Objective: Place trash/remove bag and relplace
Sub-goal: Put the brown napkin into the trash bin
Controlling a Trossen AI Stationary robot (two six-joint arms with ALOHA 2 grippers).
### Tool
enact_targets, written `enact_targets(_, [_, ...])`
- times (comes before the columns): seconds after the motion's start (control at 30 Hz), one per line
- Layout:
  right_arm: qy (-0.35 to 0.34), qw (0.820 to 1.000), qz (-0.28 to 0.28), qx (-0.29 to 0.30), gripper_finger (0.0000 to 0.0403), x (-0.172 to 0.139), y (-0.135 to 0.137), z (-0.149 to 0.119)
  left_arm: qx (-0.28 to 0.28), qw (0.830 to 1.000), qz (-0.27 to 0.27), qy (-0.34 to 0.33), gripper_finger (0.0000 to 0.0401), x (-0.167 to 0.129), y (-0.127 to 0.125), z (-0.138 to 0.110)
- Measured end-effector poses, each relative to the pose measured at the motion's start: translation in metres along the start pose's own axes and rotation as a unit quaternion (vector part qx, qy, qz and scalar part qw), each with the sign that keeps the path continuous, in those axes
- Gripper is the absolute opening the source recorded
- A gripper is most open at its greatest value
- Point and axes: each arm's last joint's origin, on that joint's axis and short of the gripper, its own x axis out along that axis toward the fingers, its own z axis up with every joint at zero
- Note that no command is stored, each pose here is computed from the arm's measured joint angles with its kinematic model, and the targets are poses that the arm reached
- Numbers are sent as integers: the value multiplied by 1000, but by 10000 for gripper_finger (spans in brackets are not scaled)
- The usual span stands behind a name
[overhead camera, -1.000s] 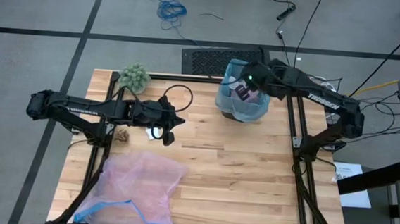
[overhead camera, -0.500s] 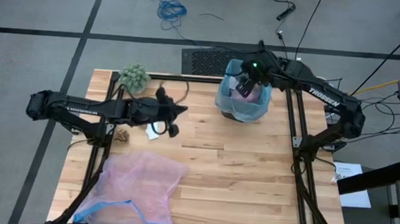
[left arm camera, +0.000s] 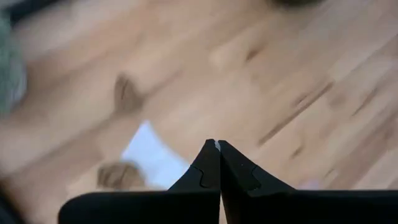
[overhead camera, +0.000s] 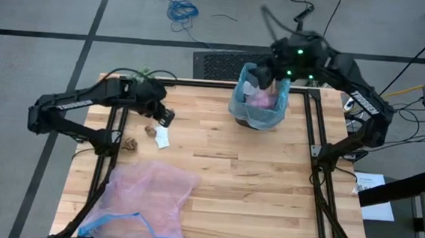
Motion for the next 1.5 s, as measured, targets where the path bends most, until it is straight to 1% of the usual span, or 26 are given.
enact_targets(0.07, [-38,999,25,-3,203,-10,9,9,3,999,27,34,0,17,9,-1])
enact_targets(0.13, [-72,997,41,-4,203,-16,14,16,12,997,49,51,0,37,16,1])
enact_targets(0.2, [-97,995,40,-2,203,-20,16,21,16,996,66,66,7,57,23,6])
enact_targets(0.37, [-121,992,37,5,203,-21,17,25,-25,991,101,89,50,103,39,24])
enact_targets(0.43, [-121,992,37,5,203,-21,17,25,-40,989,104,99,73,119,44,30])
enact_targets(0.53, [-116,992,40,-4,203,-19,18,24,-59,988,93,108,108,142,48,39])
enact_targets(0.63, [-109,992,37,-46,203,-18,19,22,-74,989,78,101,136,162,49,46])
enact_targets(0.7, [-110,991,36,-70,203,-19,20,22,-90,986,84,110,148,173,51,46])
enact_targets(0.83, [-108,988,44,-96,203,-21,20,22,-111,979,102,135,157,186,54,43])
enact_targets(0.93, [-108,987,45,-108,203,-21,20,22,-111,978,107,138,158,187,54,42])
enact_targets(1.0, [-108,986,44,-116,203,-21,20,22,-106,979,114,133,158,187,55,42])
enact_targets(1.13, [-110,986,41,-118,203,-21,20,22,-84,978,148,117,158,187,59,44])
enact_targets(1.2, [-112,986,42,-118,203,-21,20,22,-77,977,159,119,158,191,63,45])
enact_targets(1.3, [-113,986,42,-116,203,-21,20,23,-77,974,167,132,158,201,68,42])
enact_targets(1.37, [-113,987,43,-111,203,-21,20,23,-67,973,168,142,157,208,71,39])
enact_targets(1.5, [-108,987,39,-111,203,-21,19,22,-61,975,152,150,148,214,72,37])
